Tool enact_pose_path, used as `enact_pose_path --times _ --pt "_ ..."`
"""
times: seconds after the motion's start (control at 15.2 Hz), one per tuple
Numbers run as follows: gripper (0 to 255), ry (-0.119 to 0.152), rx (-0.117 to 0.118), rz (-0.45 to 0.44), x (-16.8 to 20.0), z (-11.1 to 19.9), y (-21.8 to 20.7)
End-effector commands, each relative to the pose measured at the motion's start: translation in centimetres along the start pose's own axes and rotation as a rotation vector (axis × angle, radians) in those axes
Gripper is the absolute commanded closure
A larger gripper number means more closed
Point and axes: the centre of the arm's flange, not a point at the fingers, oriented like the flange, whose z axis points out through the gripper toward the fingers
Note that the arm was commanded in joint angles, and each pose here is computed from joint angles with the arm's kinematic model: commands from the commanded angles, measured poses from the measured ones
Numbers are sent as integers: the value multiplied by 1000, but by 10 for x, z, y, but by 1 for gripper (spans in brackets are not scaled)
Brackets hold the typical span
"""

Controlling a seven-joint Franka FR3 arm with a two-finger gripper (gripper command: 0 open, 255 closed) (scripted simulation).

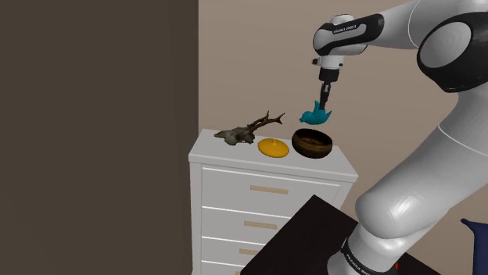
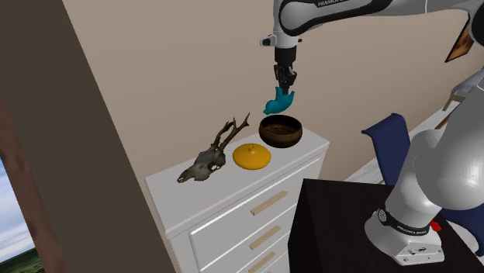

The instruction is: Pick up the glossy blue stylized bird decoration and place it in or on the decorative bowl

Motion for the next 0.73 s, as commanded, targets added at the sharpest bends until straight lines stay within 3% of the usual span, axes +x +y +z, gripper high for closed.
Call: enact_pose_path --times 0.0,0.66 --pt "255 0 -1 0 0 10 0" --pt "255 0 -1 0 5 62 -1"
